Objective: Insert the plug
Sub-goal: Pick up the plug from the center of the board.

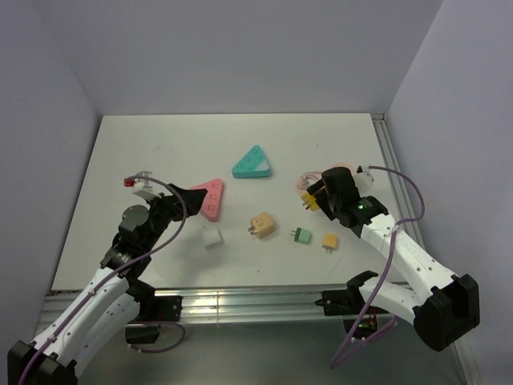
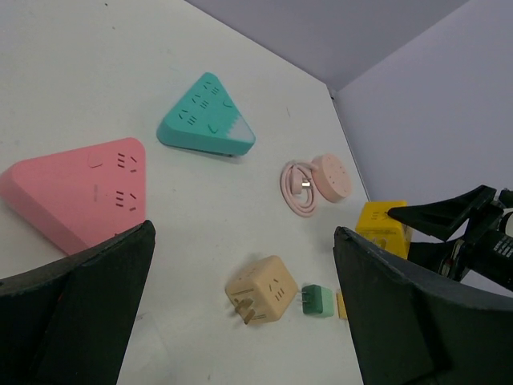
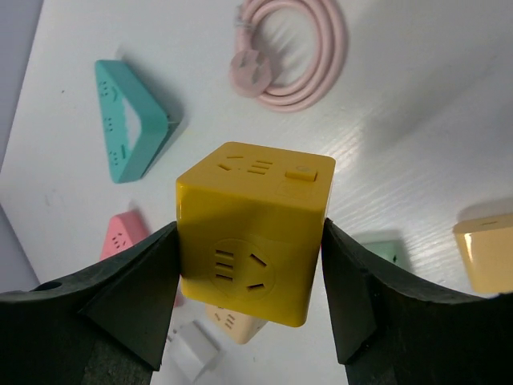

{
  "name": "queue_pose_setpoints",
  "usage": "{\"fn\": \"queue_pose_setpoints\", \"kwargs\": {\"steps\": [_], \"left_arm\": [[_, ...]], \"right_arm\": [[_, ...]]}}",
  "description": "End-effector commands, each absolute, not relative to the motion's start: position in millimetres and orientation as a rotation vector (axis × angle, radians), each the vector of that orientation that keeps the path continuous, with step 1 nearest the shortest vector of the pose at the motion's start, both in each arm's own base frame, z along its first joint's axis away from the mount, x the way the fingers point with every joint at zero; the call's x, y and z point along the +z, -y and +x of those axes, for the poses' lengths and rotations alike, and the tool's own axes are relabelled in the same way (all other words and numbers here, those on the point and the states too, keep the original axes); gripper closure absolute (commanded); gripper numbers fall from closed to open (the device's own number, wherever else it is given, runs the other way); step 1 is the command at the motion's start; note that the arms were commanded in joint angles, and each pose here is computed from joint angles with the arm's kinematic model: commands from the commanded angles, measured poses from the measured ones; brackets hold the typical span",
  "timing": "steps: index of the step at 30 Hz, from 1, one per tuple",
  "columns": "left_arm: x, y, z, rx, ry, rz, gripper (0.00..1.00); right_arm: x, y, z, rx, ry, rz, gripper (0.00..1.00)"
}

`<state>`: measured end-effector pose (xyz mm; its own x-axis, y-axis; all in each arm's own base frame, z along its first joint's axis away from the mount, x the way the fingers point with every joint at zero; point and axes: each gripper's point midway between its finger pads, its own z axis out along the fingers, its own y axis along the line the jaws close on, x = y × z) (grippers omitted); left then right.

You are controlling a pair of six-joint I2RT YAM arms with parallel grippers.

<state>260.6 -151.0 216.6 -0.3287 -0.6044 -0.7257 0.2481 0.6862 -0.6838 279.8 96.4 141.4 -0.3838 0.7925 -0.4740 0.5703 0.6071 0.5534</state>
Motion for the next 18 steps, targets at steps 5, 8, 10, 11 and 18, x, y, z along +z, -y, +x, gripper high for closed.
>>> {"fn": "queue_pose_setpoints", "kwargs": {"steps": [5,8,10,11,18], "left_arm": [[277.1,172.9,268.0,-1.04,-1.575,-0.239,0.0],[287.0,182.8,265.9,-1.101,-1.547,-0.196,0.01],[290.8,185.8,267.0,-1.112,-1.55,-0.188,0.0],[285.6,187.5,271.2,-1.102,-1.58,-0.193,0.01],[279.1,205.6,270.6,-1.168,-1.602,-0.123,0.0]], "right_arm": [[184.6,-122.9,292.1,0.466,-2.021,1.033,0.91],[192.5,-136.6,294.8,0.523,-2.015,1.022,0.91],[196.9,-141.0,295.7,0.538,-2.012,1.018,0.91],[202.7,-144.9,297.7,0.555,-2.003,1.012,0.91],[208.3,-174.3,297.1,0.605,-2.028,0.972,0.91]]}}
